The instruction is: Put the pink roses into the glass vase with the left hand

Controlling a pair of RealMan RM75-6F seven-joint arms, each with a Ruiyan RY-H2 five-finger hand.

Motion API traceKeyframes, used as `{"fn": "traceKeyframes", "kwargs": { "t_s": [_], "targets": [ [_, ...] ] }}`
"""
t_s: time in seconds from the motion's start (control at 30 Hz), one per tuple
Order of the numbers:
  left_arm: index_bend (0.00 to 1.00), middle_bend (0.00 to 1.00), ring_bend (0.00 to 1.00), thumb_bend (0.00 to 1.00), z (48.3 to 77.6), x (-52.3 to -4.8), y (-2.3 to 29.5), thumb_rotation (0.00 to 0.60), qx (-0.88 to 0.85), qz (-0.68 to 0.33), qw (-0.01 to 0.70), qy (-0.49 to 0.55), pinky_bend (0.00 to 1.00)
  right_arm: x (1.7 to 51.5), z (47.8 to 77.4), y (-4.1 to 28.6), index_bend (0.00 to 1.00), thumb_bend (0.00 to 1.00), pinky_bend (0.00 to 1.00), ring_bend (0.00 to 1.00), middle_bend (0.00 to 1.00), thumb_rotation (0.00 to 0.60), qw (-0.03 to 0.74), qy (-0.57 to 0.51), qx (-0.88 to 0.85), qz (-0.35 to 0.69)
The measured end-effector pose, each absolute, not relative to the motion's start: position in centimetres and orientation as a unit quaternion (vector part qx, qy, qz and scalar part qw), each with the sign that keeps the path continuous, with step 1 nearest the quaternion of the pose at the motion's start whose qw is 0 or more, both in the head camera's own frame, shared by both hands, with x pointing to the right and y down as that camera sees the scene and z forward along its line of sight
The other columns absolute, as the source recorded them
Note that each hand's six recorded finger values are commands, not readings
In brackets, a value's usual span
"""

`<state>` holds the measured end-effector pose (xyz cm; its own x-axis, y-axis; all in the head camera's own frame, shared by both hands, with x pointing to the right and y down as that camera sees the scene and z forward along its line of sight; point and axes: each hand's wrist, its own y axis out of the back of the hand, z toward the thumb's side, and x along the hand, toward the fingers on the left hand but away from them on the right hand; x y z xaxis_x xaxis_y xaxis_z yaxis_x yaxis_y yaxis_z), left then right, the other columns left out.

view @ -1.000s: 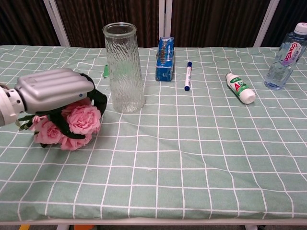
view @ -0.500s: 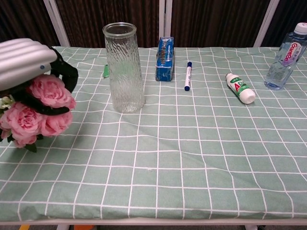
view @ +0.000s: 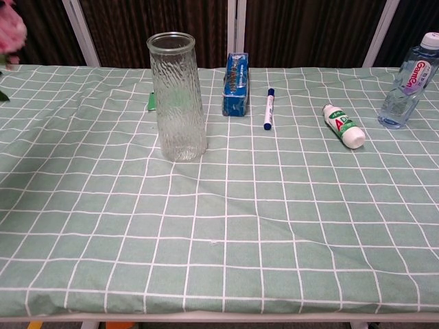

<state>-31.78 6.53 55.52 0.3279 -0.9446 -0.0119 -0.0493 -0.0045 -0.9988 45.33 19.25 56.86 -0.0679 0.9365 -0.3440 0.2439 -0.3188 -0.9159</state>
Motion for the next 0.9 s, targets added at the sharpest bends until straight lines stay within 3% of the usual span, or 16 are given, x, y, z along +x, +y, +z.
{"fn": "traceKeyframes", "kwargs": {
  "t_s": [0.2, 0.43, 0.9],
  "targets": [
    [0.65, 0.70, 0.72, 0.26, 50.5, -32.7, 3.0, 0.600, -0.549, -0.369, 0.585, 0.469, 0.35, 45.2, 57.0, 19.2, 0.00, 0.22, 0.00, 0.00, 0.00, 0.600, 0.316, -0.488, -0.605, 0.544],
    [0.65, 0.70, 0.74, 0.26, 45.9, -29.2, -0.2, 0.600, -0.542, -0.302, 0.591, 0.515, 0.36, 45.1, 57.4, 19.3, 0.00, 0.22, 0.00, 0.00, 0.00, 0.600, 0.310, -0.487, -0.609, 0.544],
    [0.65, 0.70, 0.75, 0.26, 42.0, -20.9, -3.4, 0.600, -0.570, -0.203, 0.575, 0.550, 0.36, 46.0, 59.0, 20.8, 0.00, 0.22, 0.00, 0.00, 0.00, 0.600, 0.292, -0.482, -0.607, 0.560]
  ]
}}
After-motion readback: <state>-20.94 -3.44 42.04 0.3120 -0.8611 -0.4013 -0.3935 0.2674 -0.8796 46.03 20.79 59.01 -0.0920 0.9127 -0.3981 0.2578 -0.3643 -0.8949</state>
